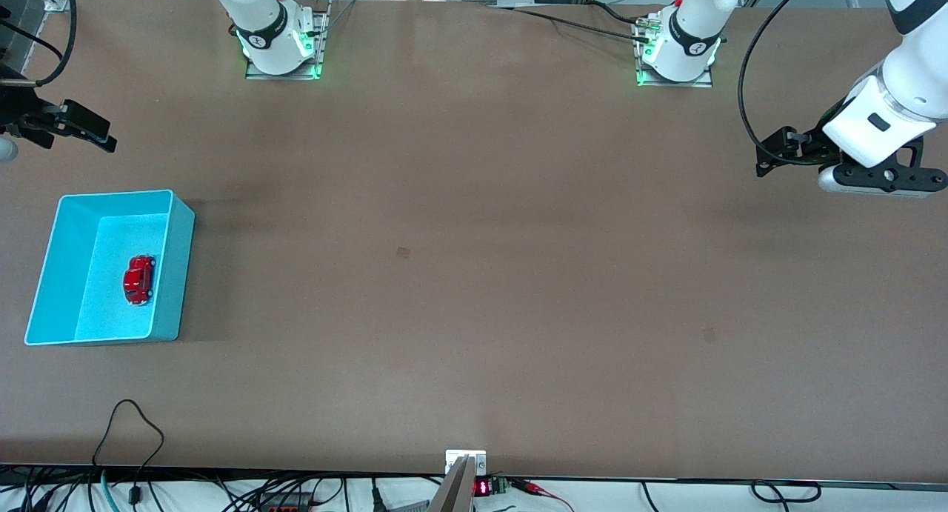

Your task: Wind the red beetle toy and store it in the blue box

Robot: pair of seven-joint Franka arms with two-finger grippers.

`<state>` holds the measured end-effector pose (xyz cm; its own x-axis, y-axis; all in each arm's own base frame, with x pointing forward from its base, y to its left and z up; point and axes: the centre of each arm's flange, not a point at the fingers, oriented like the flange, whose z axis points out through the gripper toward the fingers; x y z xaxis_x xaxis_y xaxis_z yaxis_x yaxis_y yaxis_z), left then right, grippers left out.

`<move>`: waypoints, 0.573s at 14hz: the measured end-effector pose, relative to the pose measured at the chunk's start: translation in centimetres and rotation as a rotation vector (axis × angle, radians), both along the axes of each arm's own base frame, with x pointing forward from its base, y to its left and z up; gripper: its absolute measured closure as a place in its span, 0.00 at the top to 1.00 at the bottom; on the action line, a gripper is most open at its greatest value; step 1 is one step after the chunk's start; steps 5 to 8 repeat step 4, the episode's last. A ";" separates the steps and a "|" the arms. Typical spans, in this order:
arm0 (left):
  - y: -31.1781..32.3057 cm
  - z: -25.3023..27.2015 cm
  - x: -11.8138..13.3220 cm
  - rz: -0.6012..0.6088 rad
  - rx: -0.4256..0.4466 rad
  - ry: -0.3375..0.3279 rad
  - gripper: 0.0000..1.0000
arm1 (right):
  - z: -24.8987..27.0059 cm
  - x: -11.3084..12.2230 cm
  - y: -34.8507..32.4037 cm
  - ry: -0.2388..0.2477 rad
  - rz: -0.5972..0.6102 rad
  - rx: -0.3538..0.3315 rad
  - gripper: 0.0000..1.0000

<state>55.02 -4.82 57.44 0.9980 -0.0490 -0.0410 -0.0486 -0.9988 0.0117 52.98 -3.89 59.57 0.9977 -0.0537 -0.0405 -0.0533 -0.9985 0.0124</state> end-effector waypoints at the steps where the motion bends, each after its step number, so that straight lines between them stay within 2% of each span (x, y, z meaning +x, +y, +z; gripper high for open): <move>1: 0.0 0.0 0.0 0.000 0.000 0.000 1.00 | 0.0 0.0 0.0 -0.001 0.000 0.000 1.00; 8: 0.0 0.0 0.0 0.000 0.000 0.000 1.00 | 0.1 0.0 0.1 -0.002 0.002 0.000 1.00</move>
